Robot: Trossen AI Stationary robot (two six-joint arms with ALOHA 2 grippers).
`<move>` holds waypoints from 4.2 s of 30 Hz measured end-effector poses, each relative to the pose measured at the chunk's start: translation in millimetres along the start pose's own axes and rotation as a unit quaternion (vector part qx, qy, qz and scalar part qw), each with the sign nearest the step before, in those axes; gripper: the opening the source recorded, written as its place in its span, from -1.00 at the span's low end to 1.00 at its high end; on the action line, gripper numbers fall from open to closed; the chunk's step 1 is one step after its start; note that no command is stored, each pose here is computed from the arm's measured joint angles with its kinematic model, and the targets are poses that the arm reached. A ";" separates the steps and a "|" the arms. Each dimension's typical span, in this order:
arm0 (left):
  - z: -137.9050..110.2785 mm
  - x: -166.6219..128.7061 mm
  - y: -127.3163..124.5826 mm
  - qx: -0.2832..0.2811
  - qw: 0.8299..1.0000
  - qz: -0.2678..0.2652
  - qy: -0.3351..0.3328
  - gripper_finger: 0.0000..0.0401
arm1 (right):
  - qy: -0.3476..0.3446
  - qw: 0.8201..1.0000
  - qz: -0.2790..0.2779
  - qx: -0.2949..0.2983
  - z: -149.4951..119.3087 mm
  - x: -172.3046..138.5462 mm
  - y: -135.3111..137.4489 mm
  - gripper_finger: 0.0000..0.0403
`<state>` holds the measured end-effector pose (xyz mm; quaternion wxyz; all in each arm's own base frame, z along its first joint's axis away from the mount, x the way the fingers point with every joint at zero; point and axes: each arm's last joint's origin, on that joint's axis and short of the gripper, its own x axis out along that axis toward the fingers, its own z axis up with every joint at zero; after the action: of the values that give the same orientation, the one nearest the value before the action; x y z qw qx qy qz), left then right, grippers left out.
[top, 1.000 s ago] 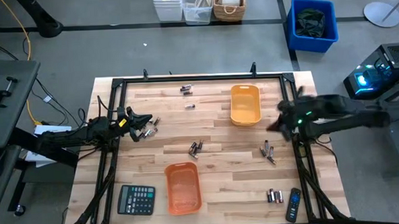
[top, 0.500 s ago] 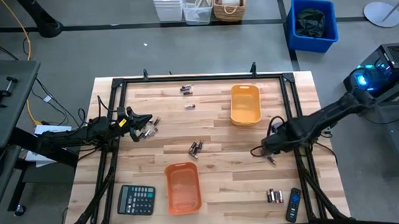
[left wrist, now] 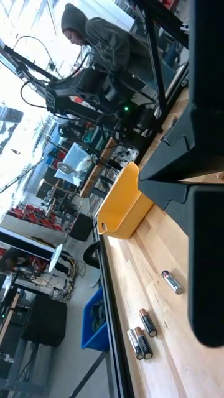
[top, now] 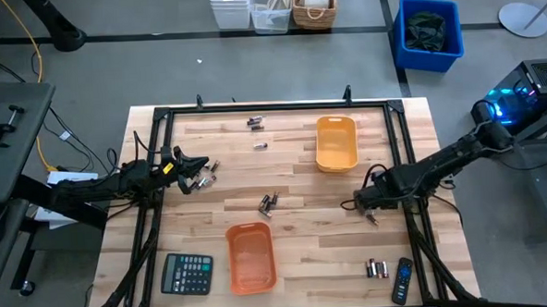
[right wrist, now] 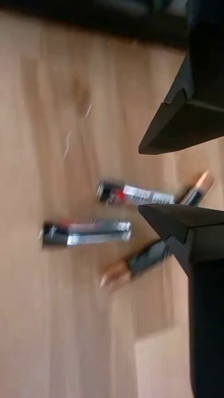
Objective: Sort batteries
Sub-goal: Put the silver battery into the yellow bin
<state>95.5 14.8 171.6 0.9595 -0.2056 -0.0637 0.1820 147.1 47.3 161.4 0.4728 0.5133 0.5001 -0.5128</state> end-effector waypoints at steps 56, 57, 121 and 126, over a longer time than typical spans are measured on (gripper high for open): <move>0.0 0.0 -0.1 0.000 1.000 -0.001 0.001 -1.00 | -0.170 0.959 0.149 -0.173 80.1 -102.7 56.9 0.08; 0.1 0.0 -0.1 0.000 1.000 -0.001 0.000 -1.00 | -0.151 0.964 0.138 -0.171 74.5 -101.1 54.2 0.07; -0.1 0.0 -0.1 0.000 1.000 -0.001 0.001 -1.00 | -0.134 0.991 0.000 -0.022 6.2 21.7 22.8 -0.84; -0.1 0.1 -0.1 0.000 1.000 -0.001 0.001 -1.00 | -0.160 0.984 0.051 -0.061 -6.5 -39.7 38.4 -0.84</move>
<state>95.6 14.8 171.5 0.9597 -0.2056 -0.0631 0.1808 186.9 50.6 200.2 0.6023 0.4196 0.4214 -0.5325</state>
